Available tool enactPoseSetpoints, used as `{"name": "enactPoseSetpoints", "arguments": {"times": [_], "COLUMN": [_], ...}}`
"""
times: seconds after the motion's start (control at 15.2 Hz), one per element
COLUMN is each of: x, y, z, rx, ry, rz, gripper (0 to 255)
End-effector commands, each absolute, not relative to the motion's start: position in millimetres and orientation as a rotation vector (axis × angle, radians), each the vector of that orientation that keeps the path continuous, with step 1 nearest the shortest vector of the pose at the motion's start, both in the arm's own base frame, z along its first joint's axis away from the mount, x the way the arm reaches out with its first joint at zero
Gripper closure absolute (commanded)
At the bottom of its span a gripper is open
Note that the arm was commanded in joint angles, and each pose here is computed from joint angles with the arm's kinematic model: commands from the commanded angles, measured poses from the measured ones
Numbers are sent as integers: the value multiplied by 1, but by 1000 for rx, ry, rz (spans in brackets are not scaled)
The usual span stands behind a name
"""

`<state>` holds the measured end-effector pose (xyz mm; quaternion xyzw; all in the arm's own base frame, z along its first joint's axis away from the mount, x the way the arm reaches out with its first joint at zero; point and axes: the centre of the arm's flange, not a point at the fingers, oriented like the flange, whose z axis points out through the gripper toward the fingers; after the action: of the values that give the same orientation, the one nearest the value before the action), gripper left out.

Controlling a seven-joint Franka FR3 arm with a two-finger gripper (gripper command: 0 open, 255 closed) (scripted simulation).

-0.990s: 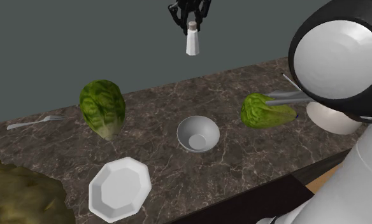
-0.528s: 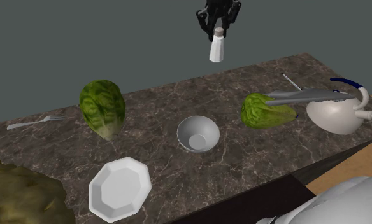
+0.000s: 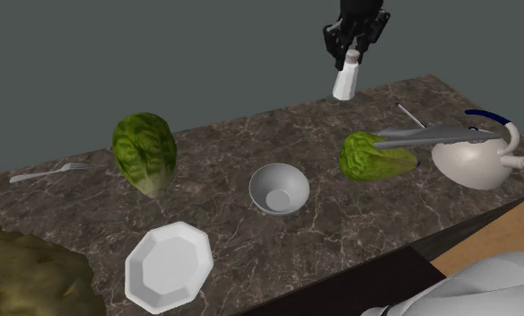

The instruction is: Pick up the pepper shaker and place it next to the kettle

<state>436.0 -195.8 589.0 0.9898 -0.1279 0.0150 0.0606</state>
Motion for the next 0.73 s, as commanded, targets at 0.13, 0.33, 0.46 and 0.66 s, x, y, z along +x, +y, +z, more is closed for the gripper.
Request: {"name": "enactPoseSetpoints", "arguments": {"times": [0.13, 0.33, 0.46, 0.66], "x": [388, 353, 329, 293], "y": [-223, -240, -251, -269], "z": [590, 590, 590, 590], "rx": [2996, 2996, 2996, 2996], "ry": [-386, -386, -386, -386], "rz": [45, 45, 45, 45], "gripper": [255, 255, 255, 255]}}
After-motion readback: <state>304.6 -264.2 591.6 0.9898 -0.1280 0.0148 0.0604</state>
